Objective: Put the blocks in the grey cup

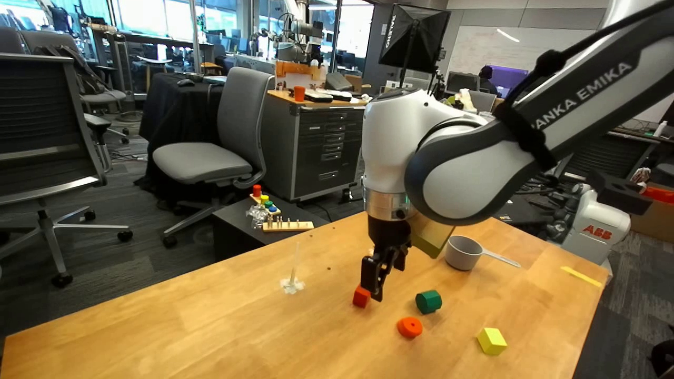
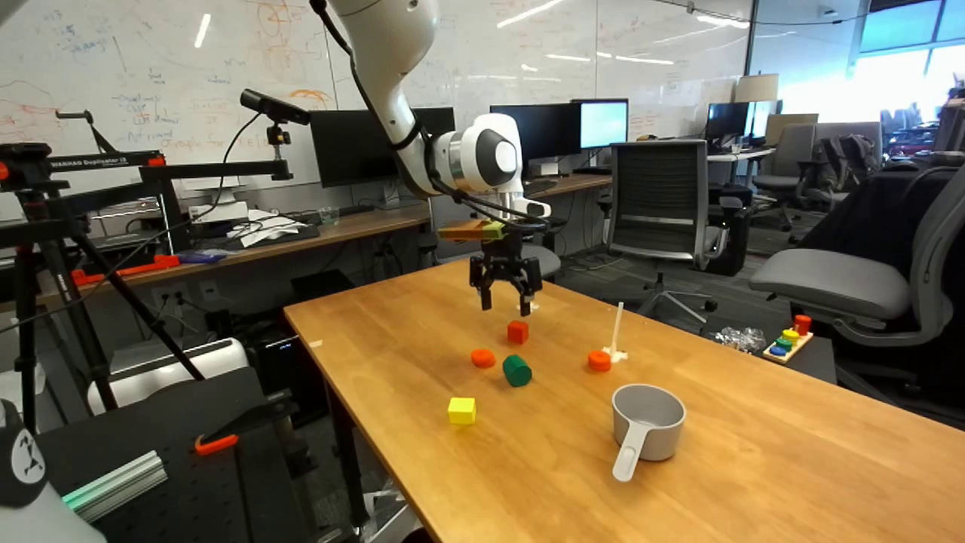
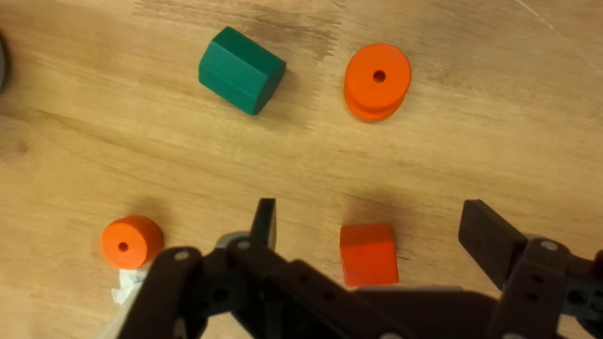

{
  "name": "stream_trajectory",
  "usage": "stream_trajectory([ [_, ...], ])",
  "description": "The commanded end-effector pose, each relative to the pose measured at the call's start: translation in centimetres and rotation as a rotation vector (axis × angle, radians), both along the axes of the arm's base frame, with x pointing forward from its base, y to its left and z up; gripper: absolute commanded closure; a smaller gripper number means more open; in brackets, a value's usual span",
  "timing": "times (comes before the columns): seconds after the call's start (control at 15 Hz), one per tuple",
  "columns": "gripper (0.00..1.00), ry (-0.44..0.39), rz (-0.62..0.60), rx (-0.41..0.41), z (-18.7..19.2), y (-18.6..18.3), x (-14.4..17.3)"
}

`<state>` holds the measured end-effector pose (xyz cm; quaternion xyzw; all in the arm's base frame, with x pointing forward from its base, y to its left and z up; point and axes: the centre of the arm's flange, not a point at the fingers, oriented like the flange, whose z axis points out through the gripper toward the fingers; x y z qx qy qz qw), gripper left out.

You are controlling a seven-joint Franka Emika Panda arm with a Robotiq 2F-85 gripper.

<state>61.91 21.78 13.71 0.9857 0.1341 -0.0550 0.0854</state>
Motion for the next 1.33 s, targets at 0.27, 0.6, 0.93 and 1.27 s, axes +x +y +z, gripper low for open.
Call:
stream_trajectory([
  [0.27,0.00,0.038,-0.003,-0.026,-3.7,2.4,4.1],
  [0.6,0.00,0.051,-0.017,-0.038,-4.9,3.4,6.3],
  [0.93,0.42,0.044,-0.020,-0.033,-5.6,3.7,7.2],
  [1.27,0.80,0.052,-0.044,-0.031,-5.4,2.9,7.2],
])
